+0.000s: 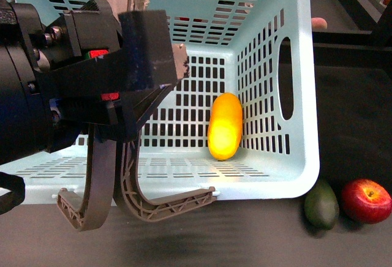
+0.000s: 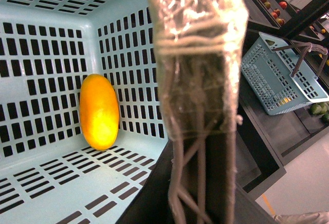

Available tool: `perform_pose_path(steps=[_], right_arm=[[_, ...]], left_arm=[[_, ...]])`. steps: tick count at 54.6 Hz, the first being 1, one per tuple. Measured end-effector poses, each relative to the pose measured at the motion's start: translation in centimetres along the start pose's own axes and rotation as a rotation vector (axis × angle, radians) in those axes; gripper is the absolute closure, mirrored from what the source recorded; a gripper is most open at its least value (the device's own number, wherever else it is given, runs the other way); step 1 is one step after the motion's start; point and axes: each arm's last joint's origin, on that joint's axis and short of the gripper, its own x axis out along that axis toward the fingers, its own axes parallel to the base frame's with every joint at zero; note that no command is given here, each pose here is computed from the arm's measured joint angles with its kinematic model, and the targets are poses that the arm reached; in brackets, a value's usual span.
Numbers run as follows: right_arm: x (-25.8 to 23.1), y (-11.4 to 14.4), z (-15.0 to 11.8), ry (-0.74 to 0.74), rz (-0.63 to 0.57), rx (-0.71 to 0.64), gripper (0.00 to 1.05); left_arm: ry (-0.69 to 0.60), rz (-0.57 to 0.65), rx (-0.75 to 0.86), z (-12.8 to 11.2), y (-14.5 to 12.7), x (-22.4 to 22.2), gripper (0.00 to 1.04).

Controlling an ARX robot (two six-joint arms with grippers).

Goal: Pick mango with right arm and hold basket with left

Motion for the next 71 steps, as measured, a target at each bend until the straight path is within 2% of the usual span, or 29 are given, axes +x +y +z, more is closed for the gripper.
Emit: perform_pose_path(steps=[22, 27, 53, 71], right_arm=[[-1.3, 0.0, -1.2, 0.001, -0.001, 0.0, 1.03], [-1.3, 0.0, -2.2, 0.004, 0.0, 0.0, 1.03], [-1.3, 0.0, -2.2, 0.001, -0.001, -0.001, 1.03], [-1.3, 0.0, -2.2, 0.001, -0.001, -0.002, 0.5]], left_arm=[[0.0, 0.0, 0.0, 0.0, 0.0, 0.0, 0.97], [0.0, 0.0, 0.003, 0.0, 0.0, 0.0, 0.97], [0.0, -0.001, 0.001, 0.0, 0.0, 0.0, 0.97], [0.0, -0.001, 0.0, 0.0, 0.0, 0.0, 0.97]])
